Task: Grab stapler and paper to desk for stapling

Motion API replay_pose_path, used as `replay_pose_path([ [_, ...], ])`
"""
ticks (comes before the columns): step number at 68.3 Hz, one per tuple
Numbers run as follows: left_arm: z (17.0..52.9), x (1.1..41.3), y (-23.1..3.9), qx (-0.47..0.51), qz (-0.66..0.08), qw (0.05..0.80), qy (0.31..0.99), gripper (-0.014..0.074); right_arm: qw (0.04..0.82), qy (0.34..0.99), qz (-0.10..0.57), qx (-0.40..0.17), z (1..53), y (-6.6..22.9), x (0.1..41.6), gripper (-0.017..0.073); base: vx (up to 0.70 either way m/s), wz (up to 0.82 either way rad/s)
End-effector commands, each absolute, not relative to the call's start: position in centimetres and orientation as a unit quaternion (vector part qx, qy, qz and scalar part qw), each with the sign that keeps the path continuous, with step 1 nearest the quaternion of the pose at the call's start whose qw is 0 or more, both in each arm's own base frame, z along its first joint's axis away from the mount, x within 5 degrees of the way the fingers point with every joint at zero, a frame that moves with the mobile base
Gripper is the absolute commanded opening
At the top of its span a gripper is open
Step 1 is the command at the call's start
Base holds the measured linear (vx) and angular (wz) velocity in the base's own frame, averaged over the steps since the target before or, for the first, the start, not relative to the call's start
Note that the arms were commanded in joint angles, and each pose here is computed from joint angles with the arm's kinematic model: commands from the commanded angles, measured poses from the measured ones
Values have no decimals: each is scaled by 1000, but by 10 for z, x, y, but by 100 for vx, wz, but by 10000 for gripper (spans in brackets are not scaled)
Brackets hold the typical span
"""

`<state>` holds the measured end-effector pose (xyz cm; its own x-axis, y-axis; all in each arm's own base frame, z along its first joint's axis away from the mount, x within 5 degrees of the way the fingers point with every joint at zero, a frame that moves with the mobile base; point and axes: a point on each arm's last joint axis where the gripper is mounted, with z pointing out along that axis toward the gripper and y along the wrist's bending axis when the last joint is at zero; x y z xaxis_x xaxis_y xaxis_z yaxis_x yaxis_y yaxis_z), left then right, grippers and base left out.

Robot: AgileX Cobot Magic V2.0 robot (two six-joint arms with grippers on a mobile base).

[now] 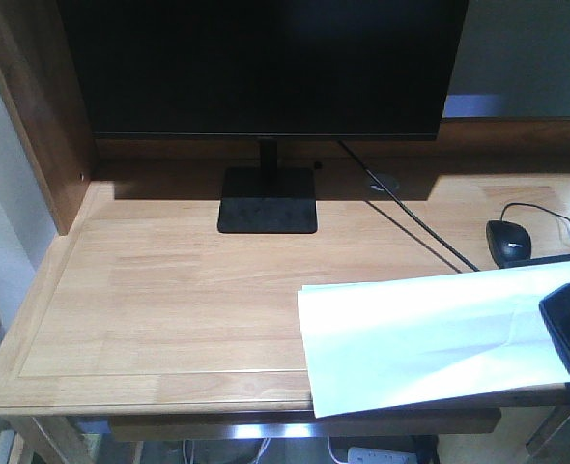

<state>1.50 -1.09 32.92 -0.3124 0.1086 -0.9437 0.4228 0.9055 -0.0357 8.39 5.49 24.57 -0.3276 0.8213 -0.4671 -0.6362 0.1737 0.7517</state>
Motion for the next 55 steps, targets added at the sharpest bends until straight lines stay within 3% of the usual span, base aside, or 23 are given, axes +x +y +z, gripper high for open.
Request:
replay_pose_path([
  [1, 347, 17, -12, 158, -154, 609, 761, -6, 585, 464, 661, 71, 249, 53, 75, -1, 0, 0],
  [55, 347, 17, -12, 158, -155, 610, 761, -6, 585, 464, 661, 71, 249, 53, 75, -1, 0, 0],
])
